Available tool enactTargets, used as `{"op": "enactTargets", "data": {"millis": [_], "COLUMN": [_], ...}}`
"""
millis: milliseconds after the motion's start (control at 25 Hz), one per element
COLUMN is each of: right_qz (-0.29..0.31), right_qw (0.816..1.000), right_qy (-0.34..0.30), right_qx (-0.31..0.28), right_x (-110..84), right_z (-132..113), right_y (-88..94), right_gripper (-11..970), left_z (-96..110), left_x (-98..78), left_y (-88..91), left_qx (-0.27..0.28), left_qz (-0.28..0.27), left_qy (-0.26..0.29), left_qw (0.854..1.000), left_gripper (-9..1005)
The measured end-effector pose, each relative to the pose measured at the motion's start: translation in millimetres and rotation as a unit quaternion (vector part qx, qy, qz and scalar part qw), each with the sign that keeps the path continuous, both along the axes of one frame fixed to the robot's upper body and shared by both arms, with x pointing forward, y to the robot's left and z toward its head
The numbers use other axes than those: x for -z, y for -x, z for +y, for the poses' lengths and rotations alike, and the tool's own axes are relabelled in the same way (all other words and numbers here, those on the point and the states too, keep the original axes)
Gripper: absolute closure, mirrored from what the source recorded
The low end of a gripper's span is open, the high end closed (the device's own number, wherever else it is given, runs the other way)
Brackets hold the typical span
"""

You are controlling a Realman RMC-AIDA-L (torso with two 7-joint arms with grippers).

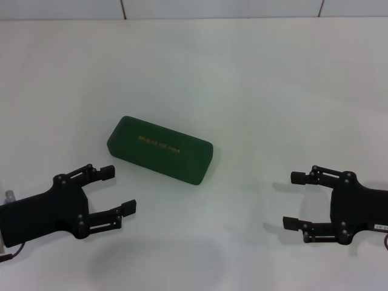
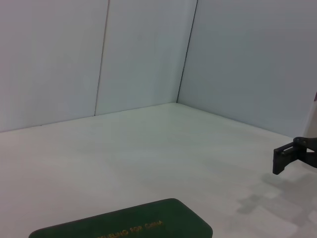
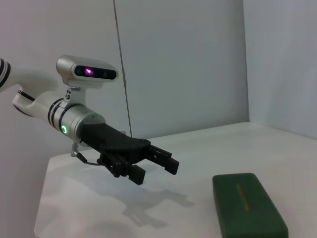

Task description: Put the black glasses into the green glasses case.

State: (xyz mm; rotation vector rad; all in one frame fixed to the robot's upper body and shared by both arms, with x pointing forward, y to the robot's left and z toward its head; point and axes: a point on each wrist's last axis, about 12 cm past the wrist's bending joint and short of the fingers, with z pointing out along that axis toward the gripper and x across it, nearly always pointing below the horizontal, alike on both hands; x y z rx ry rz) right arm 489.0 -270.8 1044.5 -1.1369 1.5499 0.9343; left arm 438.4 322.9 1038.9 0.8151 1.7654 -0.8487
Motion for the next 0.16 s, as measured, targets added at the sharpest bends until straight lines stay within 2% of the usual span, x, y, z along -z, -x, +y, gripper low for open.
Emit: {"op": "enactTargets", "data": {"millis": [160], "right_qz": [0.000], "right_qw": [1.000], "right_qy": [0.000], "right_qx": [0.000], "right_x": [0.0], "right_z": [-0.1], "right_y": [-0.2], "right_gripper": [118], "left_z": [0.4], "left_x": [-0.4], "left_y": [-0.1], "left_qx": [0.000], "left_qz": [-0.001], "left_qy": [-0.001], "left_qw": [1.000], "left_gripper": [124]}}
